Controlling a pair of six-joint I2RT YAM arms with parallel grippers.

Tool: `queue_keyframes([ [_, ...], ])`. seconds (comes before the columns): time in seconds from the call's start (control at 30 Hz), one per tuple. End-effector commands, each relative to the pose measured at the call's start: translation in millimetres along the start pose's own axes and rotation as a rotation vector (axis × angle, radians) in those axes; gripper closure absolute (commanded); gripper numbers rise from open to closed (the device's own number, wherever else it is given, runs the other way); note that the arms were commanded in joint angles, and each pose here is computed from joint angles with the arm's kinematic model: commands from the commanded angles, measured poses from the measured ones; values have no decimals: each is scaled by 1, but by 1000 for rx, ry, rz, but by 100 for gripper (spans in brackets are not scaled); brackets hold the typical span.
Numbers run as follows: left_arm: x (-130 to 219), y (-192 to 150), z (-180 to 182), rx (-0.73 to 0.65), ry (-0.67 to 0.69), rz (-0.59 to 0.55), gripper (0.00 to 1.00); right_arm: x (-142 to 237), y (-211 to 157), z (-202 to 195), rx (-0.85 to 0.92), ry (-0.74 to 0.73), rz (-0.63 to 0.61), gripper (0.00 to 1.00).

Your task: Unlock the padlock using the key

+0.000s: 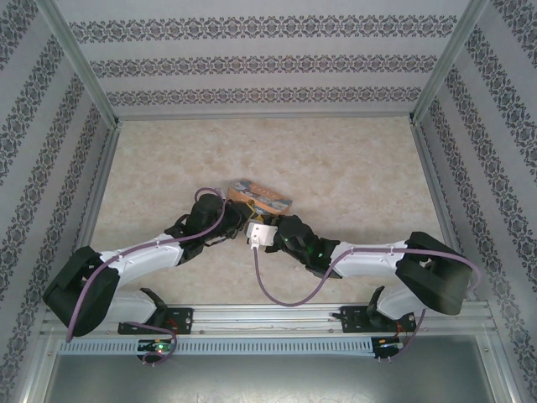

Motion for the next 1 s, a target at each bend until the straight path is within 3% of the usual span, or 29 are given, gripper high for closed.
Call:
queue_keyframes([
  [0.0,1,-3,-12,-3,-58,23,100,-3,7,-4,-44,-46,-20,91],
  [0.23,-1,-4,-12,1,-61,30,100,-3,6,-4,-91,-62,-25,100],
  [0.53,-3,-4,-12,2,-62,38,100,-1,7,-6,-183,-88,-46,100],
  [0.97,-9,-7,-11,0,-70,67,100,1,7,-10,-520,-28,-104,100],
])
Point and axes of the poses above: each hand's point on the last joint's axis, 136 mm out from that joint toward the fingers, its own x axis back along the fingers, its own z axis along the line the jaws close on, y = z × x, the point moved 10 cm from there along x, back along the fingers, and after that the axes turned 2 degrees about x, right-handed, at the moved point
